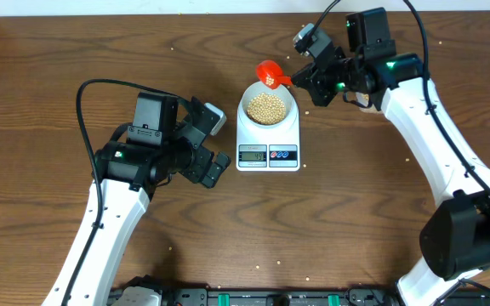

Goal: Scoop item into bowl and weigh 50g on scale

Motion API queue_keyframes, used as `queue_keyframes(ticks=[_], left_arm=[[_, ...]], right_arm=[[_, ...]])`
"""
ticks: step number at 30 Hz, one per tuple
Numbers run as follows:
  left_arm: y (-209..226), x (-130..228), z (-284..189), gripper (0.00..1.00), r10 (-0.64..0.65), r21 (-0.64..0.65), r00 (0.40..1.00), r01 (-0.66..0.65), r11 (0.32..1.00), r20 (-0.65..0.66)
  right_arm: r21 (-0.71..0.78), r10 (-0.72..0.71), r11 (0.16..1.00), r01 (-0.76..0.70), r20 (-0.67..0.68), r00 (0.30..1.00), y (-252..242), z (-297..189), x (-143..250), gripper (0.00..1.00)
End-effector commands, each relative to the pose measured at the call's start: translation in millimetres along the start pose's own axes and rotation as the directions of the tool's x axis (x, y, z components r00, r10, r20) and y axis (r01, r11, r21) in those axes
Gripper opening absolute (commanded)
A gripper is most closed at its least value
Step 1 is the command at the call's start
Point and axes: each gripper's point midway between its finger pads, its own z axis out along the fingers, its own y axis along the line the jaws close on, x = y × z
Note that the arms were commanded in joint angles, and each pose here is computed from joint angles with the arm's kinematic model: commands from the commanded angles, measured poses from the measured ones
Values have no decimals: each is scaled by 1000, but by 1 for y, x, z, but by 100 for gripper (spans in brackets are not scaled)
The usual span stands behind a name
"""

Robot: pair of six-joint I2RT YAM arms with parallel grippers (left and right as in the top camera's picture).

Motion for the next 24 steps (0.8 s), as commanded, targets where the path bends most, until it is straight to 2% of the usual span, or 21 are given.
queue_keyframes(ticks=[1,8,15,24], left_arm=[[-3,-8,-6,99,23,6,999,-23,1000,27],[-3,-8,-6,99,23,6,999,-23,1000,27],[-3,-8,-6,99,23,6,999,-23,1000,27],[-3,-8,-6,99,23,6,999,-23,1000,27]], right_arm=[[-52,16,999,-13,64,998,8,-18,-15,1],[-111,93,990,-81,107,990,0,-32,-16,1],[-85,181,982,-171,128,975,-27,-50,-9,1],[-84,201,978,-191,128,971,-32,-54,-6,1]])
